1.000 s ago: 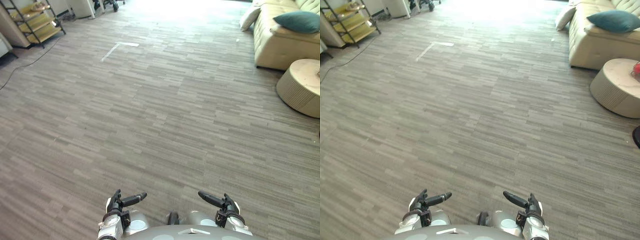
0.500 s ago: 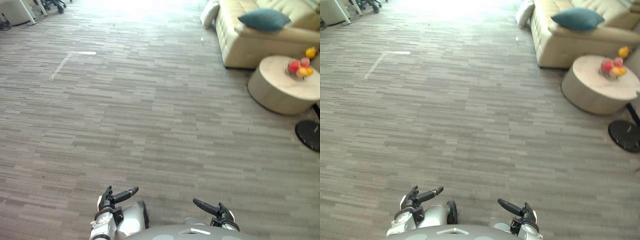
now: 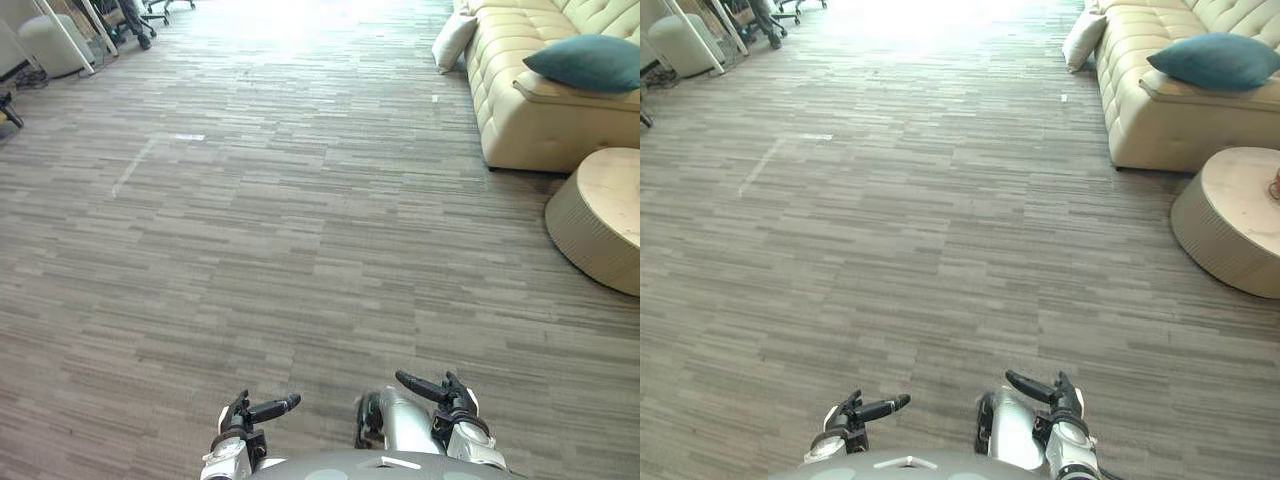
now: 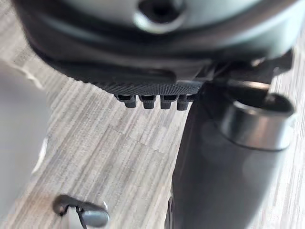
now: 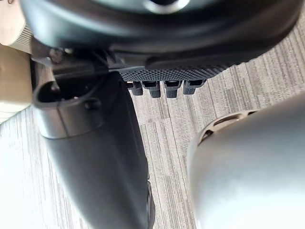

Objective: Pick up cushions and gather them together orderly.

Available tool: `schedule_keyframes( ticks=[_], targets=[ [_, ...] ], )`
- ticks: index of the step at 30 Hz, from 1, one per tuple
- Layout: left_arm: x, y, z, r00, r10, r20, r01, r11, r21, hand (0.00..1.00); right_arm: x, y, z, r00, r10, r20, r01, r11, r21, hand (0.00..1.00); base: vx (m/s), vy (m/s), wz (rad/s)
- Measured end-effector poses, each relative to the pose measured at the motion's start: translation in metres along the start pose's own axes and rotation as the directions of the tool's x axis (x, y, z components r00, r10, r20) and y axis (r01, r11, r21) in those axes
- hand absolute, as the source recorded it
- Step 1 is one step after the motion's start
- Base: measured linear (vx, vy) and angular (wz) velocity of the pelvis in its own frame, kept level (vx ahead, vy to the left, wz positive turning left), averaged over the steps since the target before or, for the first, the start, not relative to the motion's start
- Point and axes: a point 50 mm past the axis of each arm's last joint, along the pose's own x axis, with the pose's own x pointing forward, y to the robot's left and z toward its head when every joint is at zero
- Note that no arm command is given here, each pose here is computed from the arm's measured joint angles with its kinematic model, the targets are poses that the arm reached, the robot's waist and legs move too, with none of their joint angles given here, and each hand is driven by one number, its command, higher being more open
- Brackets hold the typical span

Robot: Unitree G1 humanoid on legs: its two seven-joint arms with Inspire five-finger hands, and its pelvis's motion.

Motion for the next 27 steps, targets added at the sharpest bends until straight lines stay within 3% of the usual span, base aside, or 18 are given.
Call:
schedule_keyframes(
  ticks=[7, 13, 18, 27],
  targets=[
    [0.001, 0.006, 0.017, 0.997, 0.034, 0.068, -0.029, 0.997, -0.078, 1.00, -0.002, 0.011, -0.010, 0.999, 0.033, -0.042, -0.035, 0.999, -0.036, 1.00, 0.42, 0.021, -0.21],
    [0.001, 0.013, 0.021, 0.994, 0.065, 0.086, -0.054, 0.990, -0.130, 1.00, -0.005, 0.020, -0.020, 0.996, 0.048, -0.073, -0.050, 0.999, -0.019, 1.00, 0.59, 0.289, -0.49],
    [0.005, 0.024, 0.024, 0.995, 0.083, 0.064, -0.079, 0.995, -0.068, 1.00, -0.009, 0.017, -0.037, 0.990, 0.028, -0.138, -0.019, 0.998, 0.068, 1.00, 0.62, 0.340, 0.20],
    [0.004, 0.016, 0.000, 0.998, 0.048, -0.048, -0.046, 0.998, 0.045, 1.00, -0.003, 0.005, -0.005, 1.000, -0.002, 0.007, 0.001, 0.996, 0.092, 1.00, 0.61, 0.089, 0.30]
  ],
)
